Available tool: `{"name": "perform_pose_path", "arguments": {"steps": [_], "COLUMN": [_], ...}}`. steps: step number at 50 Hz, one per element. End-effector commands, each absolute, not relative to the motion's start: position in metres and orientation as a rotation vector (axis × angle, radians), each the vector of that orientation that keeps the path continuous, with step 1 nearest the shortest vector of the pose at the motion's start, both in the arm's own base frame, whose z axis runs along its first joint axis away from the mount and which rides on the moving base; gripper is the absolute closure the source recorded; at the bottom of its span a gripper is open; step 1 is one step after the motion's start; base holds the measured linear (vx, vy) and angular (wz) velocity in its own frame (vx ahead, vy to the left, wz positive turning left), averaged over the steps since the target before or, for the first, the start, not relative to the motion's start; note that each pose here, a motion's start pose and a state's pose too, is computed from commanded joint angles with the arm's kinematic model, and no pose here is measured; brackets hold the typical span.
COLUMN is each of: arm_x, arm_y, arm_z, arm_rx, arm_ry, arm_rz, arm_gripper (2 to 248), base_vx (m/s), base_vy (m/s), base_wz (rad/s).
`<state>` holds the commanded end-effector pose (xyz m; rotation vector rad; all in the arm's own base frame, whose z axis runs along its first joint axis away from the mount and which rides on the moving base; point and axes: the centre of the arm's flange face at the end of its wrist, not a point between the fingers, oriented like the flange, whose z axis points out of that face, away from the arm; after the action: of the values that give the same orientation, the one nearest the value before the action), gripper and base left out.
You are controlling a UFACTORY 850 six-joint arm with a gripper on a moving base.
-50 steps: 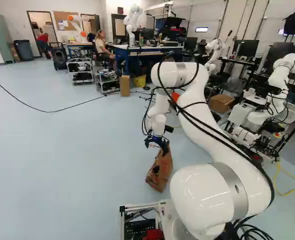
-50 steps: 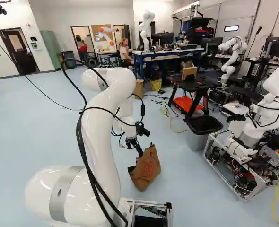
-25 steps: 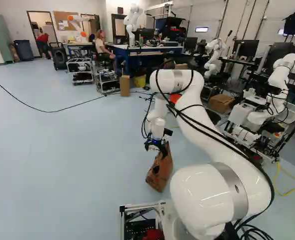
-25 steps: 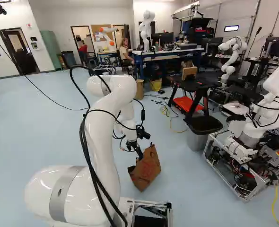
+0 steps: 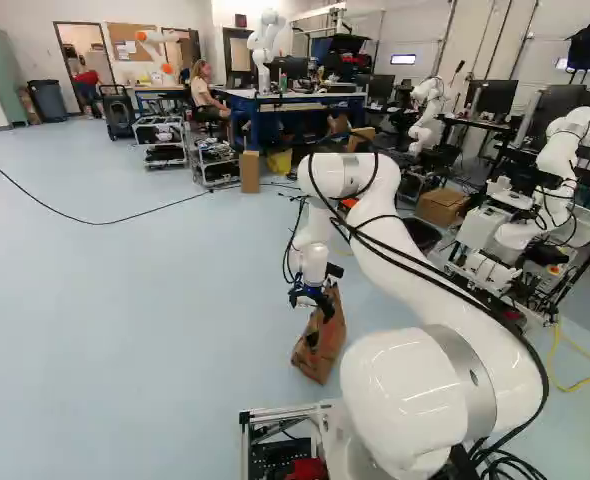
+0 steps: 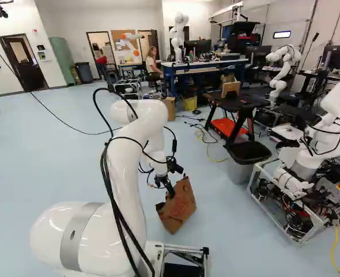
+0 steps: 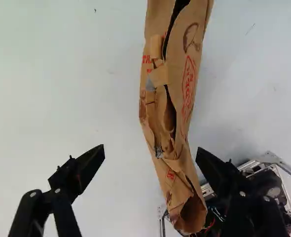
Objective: Pick up the grocery bag from the ground
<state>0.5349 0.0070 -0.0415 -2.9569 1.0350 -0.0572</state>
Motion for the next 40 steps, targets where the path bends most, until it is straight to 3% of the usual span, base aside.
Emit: {"name": "perform_pose_path", "arguments": {"steps": [40], "arm_x": [0.538], "arm_y": [0.007], "arm_z": [-0.103], "arm_rx": [-2.963], "arm_ry": [1.037], "arm_rz": [-0.031], "arm_gripper": [3], "base_vx": [0.000], "base_vy": [0.000], "base_wz": [0.000]}}
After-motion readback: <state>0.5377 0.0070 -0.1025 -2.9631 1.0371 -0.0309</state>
